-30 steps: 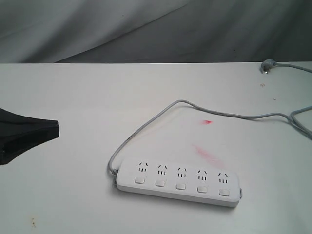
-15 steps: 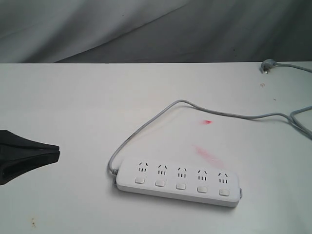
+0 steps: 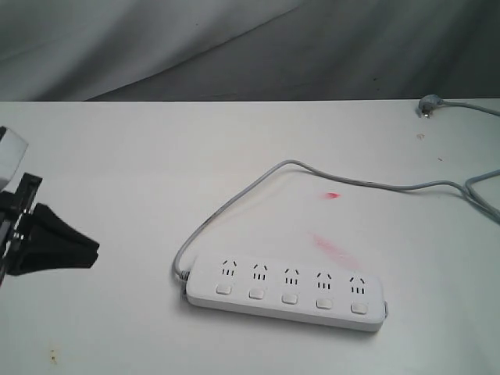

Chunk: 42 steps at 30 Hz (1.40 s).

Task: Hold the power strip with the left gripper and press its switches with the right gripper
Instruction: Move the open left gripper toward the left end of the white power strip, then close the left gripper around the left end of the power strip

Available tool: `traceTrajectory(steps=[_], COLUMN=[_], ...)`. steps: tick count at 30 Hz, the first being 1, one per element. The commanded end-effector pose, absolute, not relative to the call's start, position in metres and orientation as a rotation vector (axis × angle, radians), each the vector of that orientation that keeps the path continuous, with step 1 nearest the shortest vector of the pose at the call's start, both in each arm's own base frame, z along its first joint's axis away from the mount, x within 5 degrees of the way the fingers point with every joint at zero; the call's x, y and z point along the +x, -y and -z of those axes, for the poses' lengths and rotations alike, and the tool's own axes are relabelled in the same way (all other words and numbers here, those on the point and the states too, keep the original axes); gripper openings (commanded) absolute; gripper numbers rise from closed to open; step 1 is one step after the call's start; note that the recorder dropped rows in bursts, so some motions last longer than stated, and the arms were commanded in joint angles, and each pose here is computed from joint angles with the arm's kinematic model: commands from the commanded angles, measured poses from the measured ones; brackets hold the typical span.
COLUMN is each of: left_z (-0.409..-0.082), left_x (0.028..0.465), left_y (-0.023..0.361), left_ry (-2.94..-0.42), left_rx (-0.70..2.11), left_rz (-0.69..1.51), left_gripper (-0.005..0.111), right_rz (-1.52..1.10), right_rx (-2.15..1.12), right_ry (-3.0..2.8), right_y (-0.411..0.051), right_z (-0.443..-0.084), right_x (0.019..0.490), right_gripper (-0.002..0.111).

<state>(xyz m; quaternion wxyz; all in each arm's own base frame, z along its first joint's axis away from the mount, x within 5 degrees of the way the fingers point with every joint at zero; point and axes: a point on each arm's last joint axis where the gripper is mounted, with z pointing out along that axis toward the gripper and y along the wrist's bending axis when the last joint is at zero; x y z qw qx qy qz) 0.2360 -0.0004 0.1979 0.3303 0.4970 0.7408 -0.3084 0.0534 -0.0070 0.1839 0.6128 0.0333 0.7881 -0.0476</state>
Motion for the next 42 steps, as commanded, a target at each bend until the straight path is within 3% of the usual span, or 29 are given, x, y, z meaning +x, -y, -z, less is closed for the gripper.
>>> traceTrajectory(steps=[1, 4, 6, 15, 23, 42], left_z=[-0.202, -0.200, -0.195, -0.164, -0.134, -0.106], left_x=[0.275, 0.290, 0.293, 0.295, 0.316, 0.325], left_y=[0.000, 0.018, 0.036, 0.099, 0.127, 0.130], left_ry=[-1.877, -1.821, -1.781, -1.719, -1.749, -1.758], left_rx=[1.473, 1.655, 1.756, 1.917, 1.932, 2.003], left_rz=[0.761, 0.759, 0.774, 0.780, 0.637, 0.748], left_gripper=[0.042, 0.082, 0.094, 0.089, 0.089, 0.089], right_rz=[0.110, 0.110, 0.110, 0.110, 0.110, 0.110], right_rx=[0.085, 0.085, 0.085, 0.085, 0.085, 0.085], right_ry=[-1.814, -1.814, -1.814, -1.814, -1.814, -1.814], right_y=[0.007, 0.007, 0.007, 0.007, 0.007, 0.007], right_z=[-0.183, -0.183, -0.183, -0.183, -0.183, -0.183], right_x=[0.053, 0.053, 0.053, 0.053, 0.053, 0.053], right_gripper=[0.000, 0.000, 0.000, 0.000, 0.000, 0.000])
